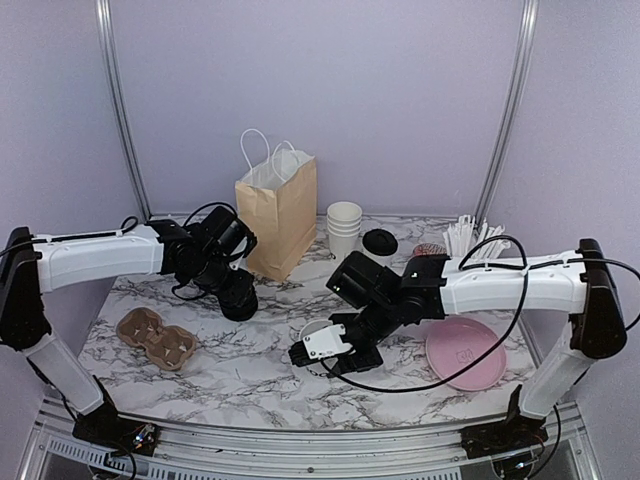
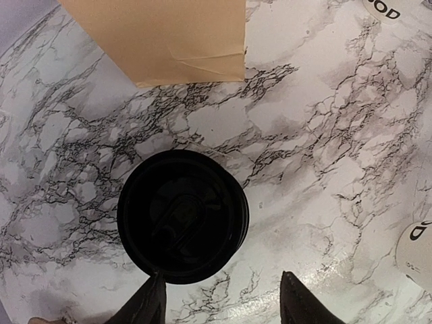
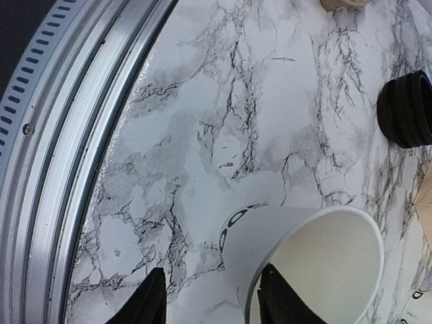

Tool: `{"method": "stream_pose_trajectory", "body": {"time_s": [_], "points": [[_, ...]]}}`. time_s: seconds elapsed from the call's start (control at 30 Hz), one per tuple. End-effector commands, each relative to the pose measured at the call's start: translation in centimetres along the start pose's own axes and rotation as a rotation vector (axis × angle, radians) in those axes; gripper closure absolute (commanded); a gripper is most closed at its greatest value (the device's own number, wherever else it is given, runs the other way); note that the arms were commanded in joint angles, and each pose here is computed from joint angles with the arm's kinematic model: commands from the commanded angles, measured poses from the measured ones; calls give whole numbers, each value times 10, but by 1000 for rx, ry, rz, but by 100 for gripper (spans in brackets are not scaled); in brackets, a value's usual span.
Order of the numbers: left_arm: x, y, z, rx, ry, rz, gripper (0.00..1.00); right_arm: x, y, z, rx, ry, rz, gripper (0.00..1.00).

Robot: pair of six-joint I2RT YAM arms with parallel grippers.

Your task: Pack the takeout coffee

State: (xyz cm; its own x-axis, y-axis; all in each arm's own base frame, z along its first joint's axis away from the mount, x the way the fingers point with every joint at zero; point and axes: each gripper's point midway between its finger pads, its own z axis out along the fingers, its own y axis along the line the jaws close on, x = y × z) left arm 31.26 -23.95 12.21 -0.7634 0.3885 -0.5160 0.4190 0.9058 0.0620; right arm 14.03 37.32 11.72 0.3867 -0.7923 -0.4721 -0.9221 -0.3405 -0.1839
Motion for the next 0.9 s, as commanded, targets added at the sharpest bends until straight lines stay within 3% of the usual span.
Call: {"method": "stream_pose_trajectory", "body": {"time_s": [0.0,0.4,0.87], "points": [[-12,-8,3,69,15,38,43,-31,-2,-43,15,-133,-35,51],[-10,-14,37,84,122,44,56,-1,-38,-99,152,-205,99,49],[-1,-3,55,3,179,42,68,13,-37,-94,160,-194,119,50]]}}
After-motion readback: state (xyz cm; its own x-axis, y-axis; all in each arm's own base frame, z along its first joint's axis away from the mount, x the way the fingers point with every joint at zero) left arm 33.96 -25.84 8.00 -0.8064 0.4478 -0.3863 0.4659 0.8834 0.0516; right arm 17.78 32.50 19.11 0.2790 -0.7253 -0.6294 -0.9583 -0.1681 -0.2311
